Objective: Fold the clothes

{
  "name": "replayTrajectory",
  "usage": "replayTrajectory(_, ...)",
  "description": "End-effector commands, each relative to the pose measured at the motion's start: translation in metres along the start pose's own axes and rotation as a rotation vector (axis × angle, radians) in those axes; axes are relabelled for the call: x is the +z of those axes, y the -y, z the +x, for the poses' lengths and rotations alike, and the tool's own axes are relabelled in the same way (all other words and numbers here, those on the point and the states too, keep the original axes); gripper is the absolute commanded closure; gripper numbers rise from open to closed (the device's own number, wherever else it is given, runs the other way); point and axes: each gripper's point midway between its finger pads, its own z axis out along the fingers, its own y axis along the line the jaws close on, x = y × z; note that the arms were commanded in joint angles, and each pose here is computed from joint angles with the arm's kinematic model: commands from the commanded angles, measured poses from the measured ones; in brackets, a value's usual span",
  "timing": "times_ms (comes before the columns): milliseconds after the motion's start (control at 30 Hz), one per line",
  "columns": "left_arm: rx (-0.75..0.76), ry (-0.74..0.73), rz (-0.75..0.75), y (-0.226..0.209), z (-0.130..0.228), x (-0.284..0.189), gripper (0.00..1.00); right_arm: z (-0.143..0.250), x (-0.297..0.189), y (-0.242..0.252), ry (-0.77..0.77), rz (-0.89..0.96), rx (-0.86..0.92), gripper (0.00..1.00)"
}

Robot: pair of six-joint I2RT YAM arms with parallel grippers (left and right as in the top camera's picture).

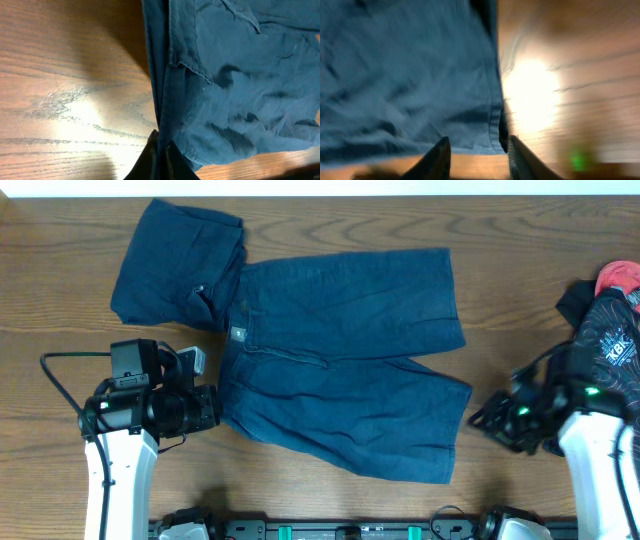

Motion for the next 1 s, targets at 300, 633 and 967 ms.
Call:
replayTrajectory(300, -0.003, 0.022, -0.005, 0.001, -0.007, -0.004, 0.94, 0.037, 0.065, -0.003, -0.121, -0.062, 0.076, 0.99)
replayTrajectory(633, -0.003, 0.023, -0.005, 0.001, -0.007, -0.004, 0.94, 0.019, 0.078, 0.010, -0.015, -0.027, 0.138, 0.99)
replayTrajectory(967, -0.002, 0.023, -0.005, 0.001, -0.007, -0.004, 0.94, 0.051, 0.063, 0.004, -0.171, -0.038, 0.039, 0.58)
